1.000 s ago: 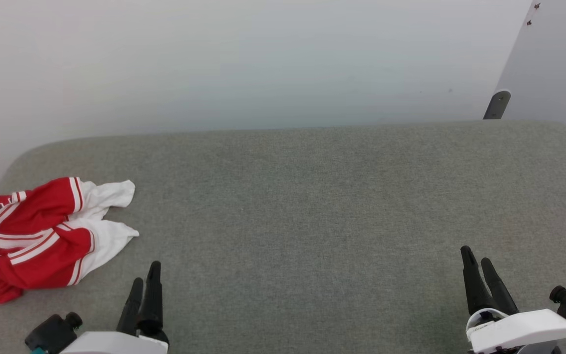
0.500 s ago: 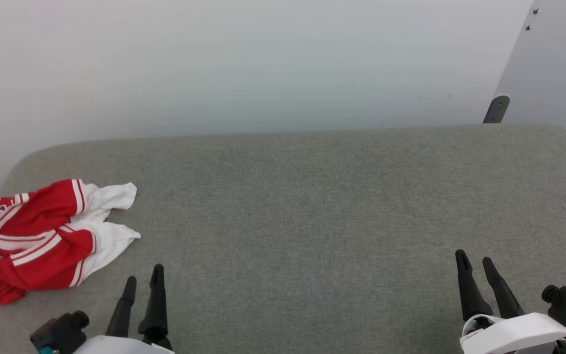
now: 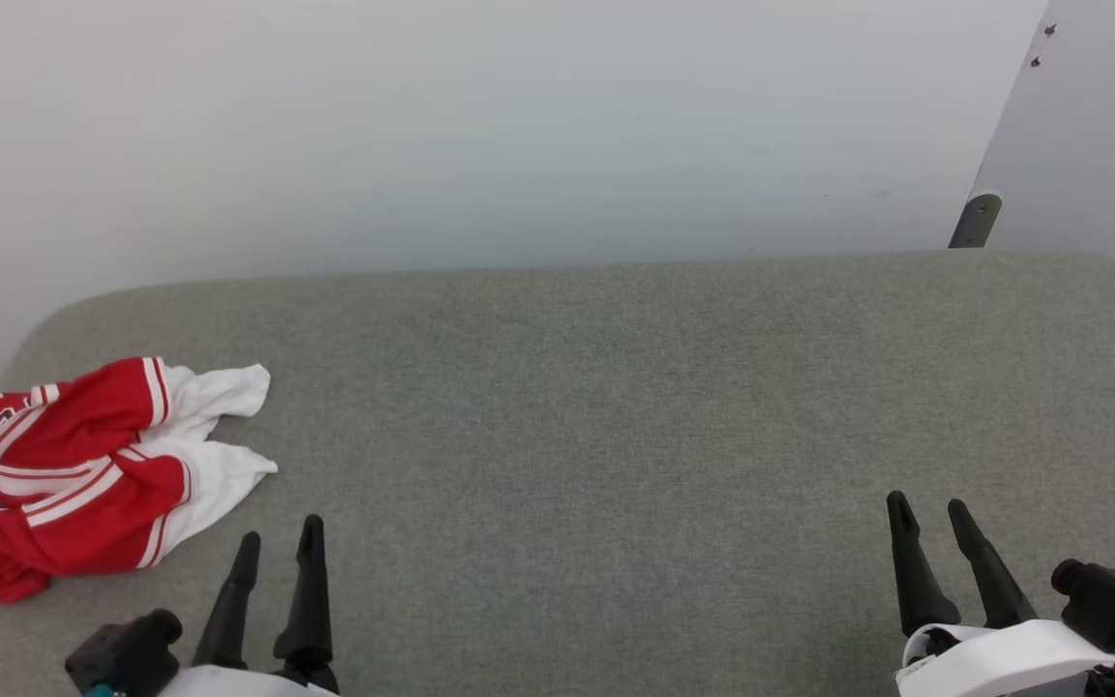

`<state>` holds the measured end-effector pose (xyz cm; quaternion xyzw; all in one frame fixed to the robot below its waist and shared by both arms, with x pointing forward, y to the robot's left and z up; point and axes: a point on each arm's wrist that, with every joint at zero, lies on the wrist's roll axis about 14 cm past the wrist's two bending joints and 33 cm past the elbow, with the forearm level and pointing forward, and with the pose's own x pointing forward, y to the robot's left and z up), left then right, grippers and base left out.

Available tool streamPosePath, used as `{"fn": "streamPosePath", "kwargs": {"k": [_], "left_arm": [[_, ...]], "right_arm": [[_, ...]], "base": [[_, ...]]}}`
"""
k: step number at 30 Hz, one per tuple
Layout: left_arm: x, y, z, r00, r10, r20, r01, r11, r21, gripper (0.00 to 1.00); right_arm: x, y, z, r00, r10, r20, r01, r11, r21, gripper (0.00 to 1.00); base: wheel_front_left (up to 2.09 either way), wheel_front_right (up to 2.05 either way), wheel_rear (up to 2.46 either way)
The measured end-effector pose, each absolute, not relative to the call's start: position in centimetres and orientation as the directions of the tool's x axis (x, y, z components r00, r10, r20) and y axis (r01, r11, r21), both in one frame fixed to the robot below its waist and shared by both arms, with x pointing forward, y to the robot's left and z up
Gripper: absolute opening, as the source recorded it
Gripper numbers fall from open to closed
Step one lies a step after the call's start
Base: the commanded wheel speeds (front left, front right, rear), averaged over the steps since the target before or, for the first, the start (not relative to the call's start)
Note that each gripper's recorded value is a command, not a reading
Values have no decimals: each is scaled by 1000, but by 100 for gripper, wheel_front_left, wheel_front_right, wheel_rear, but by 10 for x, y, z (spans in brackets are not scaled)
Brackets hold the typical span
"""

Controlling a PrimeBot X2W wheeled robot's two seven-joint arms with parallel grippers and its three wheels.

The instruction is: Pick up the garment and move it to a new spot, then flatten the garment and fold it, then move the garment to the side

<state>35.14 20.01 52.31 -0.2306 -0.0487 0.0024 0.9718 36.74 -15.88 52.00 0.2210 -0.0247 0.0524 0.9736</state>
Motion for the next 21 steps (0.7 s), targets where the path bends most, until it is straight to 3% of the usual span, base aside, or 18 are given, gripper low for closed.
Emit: {"fn": "streamPosePath", "kwargs": {"k": [21], "left_arm": [[346, 193, 532, 989, -12, 148, 56, 955, -292, 100]], "right_arm": [[363, -154, 529, 987, 116, 112, -143, 950, 279, 100]], "base": [[0, 0, 0]]}}
